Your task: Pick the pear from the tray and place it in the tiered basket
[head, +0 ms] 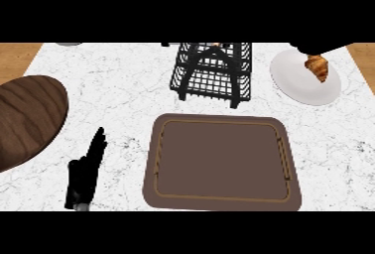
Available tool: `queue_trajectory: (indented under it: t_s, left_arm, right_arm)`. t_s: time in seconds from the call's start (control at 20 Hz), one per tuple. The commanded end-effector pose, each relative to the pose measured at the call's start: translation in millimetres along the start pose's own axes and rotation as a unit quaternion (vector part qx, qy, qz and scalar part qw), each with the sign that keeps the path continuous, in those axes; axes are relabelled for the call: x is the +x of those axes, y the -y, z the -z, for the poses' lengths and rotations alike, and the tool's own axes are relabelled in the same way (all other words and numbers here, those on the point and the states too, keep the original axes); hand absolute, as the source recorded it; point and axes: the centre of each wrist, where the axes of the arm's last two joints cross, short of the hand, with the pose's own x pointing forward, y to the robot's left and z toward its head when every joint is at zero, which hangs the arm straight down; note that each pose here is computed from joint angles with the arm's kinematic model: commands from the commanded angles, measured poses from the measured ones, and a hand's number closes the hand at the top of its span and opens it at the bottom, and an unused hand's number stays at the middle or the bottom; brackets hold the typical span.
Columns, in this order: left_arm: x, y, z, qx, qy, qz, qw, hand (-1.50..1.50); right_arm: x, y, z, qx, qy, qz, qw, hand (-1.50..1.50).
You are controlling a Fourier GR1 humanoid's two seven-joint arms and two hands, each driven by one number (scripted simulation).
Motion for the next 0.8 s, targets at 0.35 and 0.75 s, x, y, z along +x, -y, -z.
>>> queue_trajectory:
  t_s: [0.35,0.75]
  left_arm:
    - [-6,-2,4,-0.008,-0.005,-0.002,1.0000,0.00]
    - [2,-13,-3,-0.009,0.003,0.004,1.0000,0.00]
  right_arm:
    - [20,-69,57,0.046,0.021,-0.029,0.998,1.50]
    - [16,-127,77,0.057,-0.004,-0.049,0.997,1.50]
